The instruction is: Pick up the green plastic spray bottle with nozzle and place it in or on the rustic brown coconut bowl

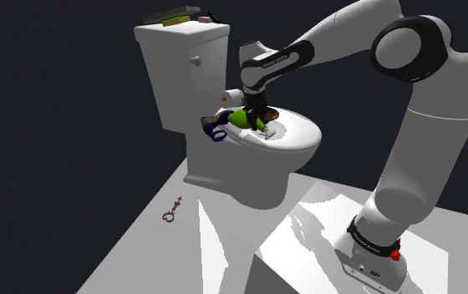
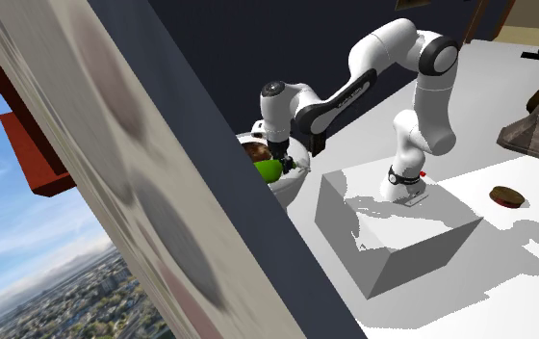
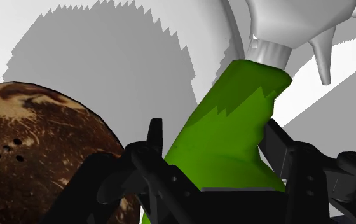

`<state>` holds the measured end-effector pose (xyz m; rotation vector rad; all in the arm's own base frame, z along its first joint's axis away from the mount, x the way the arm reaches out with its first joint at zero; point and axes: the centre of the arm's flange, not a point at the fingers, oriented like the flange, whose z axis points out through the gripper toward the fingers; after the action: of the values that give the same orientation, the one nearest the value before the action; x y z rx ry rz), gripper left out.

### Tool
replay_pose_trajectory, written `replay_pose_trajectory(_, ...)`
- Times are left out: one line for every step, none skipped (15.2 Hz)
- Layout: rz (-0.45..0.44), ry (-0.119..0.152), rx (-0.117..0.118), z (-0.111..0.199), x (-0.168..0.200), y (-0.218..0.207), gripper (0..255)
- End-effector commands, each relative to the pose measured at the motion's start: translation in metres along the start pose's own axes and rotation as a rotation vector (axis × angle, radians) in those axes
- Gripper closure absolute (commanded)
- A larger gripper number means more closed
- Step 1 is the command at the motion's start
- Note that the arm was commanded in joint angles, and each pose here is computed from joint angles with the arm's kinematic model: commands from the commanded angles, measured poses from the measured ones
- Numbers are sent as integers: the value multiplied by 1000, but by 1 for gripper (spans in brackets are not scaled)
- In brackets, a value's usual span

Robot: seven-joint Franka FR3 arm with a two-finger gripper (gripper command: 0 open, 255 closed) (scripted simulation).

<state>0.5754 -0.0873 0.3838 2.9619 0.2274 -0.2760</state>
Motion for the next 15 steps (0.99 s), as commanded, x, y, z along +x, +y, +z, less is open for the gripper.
replay_pose_trajectory(0,0,0,-10,-4,1,255)
replay_pose_trajectory(0,0,0,-15,-5,1,255)
replay_pose_trajectory(0,0,0,-20,-6,2,255)
replay_pose_trajectory(0,0,0,-25,-7,3,255)
replay_pose_trajectory(0,0,0,-30,-8,4,255)
replay_pose_trajectory(0,0,0,-36,-9,4,255)
replay_pose_trajectory(0,0,0,-41,-10,5,255)
replay_pose_trajectory(0,0,0,-46,-11,6,255)
replay_pose_trajectory(0,0,0,-51,-12,7,255)
replay_pose_trajectory(0,0,0,-56,-13,7,255)
replay_pose_trajectory(0,0,0,-61,-14,8,255)
replay_pose_trajectory(0,0,0,-66,-15,9,255)
replay_pose_trajectory(0,0,0,-71,-16,10,255)
replay_pose_trajectory(0,0,0,-77,-17,11,255)
replay_pose_trajectory(0,0,0,-79,-18,11,255)
